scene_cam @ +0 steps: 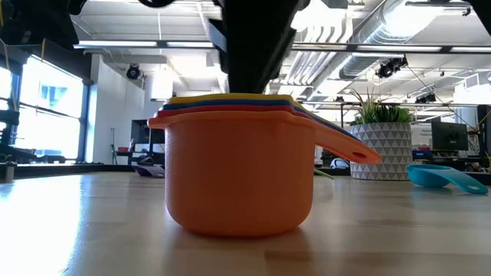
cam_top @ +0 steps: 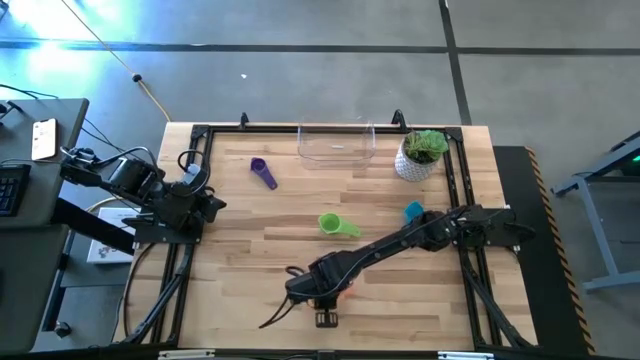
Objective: Nest measuring cups in basket
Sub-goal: Stack the yellow measuring cup on top of the blue measuring cup, then stack the green measuring cup on top of the yellow measuring cup
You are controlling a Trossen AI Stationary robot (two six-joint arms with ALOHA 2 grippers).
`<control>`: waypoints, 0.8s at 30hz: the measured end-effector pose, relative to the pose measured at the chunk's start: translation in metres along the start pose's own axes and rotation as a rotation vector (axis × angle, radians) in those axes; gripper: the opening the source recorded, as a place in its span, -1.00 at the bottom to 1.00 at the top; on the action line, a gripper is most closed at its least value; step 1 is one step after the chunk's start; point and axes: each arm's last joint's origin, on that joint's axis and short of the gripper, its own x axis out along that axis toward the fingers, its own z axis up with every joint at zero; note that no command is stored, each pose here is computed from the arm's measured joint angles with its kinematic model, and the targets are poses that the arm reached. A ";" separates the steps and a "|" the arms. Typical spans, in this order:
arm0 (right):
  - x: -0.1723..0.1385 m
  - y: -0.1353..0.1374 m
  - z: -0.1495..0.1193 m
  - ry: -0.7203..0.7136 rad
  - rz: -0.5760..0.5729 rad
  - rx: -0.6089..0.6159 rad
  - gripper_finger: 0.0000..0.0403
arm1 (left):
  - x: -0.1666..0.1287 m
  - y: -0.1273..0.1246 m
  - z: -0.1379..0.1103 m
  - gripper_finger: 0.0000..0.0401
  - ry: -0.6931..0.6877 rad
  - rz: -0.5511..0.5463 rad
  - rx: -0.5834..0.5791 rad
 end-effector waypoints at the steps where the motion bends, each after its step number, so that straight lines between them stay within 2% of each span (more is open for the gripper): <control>1: -0.003 -0.002 -0.001 0.011 -0.029 0.004 -0.68 | 0.000 0.000 0.000 -0.70 0.000 0.000 0.002; 6: -0.026 -0.020 0.002 0.001 -0.145 0.036 -0.68 | 0.000 0.000 0.000 -0.70 -0.001 0.000 0.018; 15: -0.059 -0.060 0.007 -0.019 -0.212 0.034 -0.68 | 0.000 0.000 0.000 -0.70 -0.002 0.001 0.034; 24: -0.094 -0.110 0.008 -0.026 -0.296 0.036 -0.68 | 0.000 0.000 0.000 -0.70 -0.005 0.002 0.034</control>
